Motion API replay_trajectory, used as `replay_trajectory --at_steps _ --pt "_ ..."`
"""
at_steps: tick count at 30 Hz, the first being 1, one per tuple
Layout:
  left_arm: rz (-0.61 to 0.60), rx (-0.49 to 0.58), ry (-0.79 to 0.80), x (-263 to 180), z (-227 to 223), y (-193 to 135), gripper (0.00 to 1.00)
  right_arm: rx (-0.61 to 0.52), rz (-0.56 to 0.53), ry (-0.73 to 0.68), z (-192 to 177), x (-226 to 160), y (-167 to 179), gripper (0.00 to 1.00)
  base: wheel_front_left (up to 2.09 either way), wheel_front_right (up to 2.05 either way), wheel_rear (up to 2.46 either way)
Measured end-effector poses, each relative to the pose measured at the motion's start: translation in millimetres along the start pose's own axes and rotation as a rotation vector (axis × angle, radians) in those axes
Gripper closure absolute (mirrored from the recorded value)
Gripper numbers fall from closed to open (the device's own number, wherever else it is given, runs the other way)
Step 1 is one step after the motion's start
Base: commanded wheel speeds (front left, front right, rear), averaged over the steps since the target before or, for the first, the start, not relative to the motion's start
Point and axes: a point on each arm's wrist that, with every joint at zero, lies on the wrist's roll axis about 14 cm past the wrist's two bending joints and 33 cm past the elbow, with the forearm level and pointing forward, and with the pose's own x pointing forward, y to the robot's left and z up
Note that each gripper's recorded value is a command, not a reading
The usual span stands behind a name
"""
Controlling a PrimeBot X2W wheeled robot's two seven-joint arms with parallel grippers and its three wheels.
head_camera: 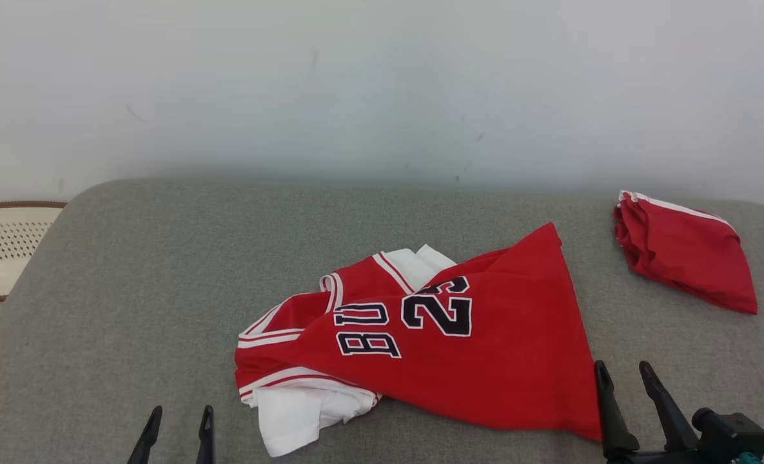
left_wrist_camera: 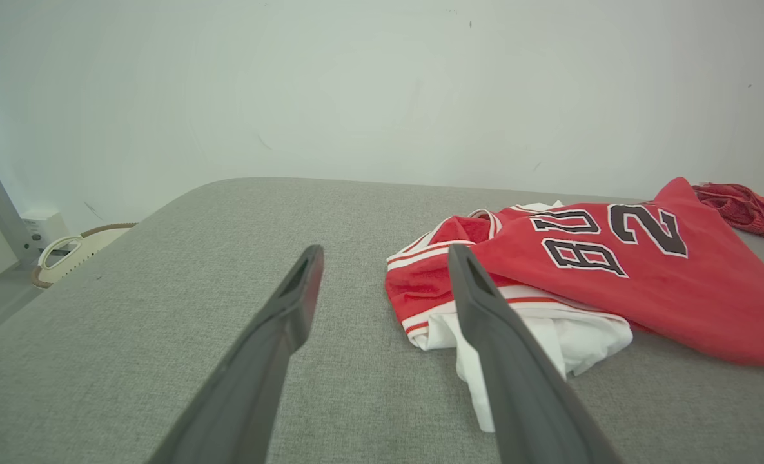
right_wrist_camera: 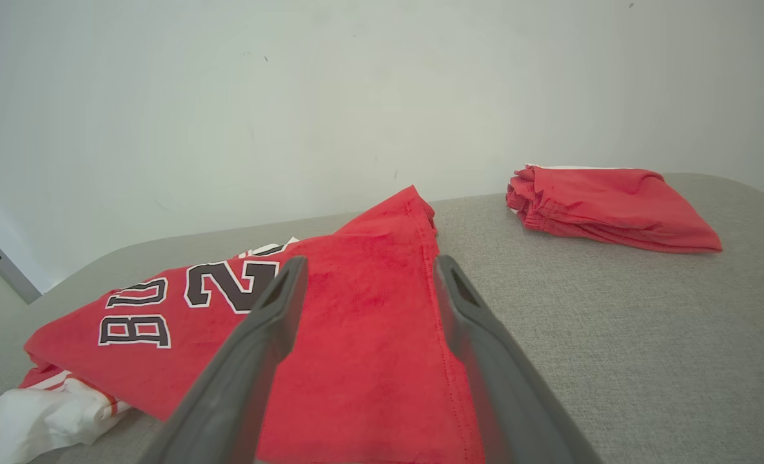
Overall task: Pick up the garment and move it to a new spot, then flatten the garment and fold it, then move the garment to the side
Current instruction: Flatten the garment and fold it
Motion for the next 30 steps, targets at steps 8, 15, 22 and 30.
replay_trajectory --at_steps 8,15,22,30 --pt "0.004 0.006 0.005 -0.6 -1.6 0.2 0.00 -0.009 0.005 0.009 -0.8 -0.6 0.3 0.00 0.00 0.00 0.00" --pt "0.001 0.011 0.011 -0.3 -3.4 -0.3 0.00 -0.016 0.000 0.020 -2.4 -0.9 -2.1 0.00 0.00 0.00 0.00" --pt "-0.001 0.016 0.016 0.3 -5.3 -1.0 0.00 -0.020 -0.002 0.026 -3.9 -1.0 -3.2 0.00 0.00 0.00 0.00" --pt "-0.003 0.016 0.020 0.7 -6.7 -1.9 0.00 -0.021 -0.004 0.036 -5.9 -1.2 -4.0 0.00 0.00 0.00 0.00"
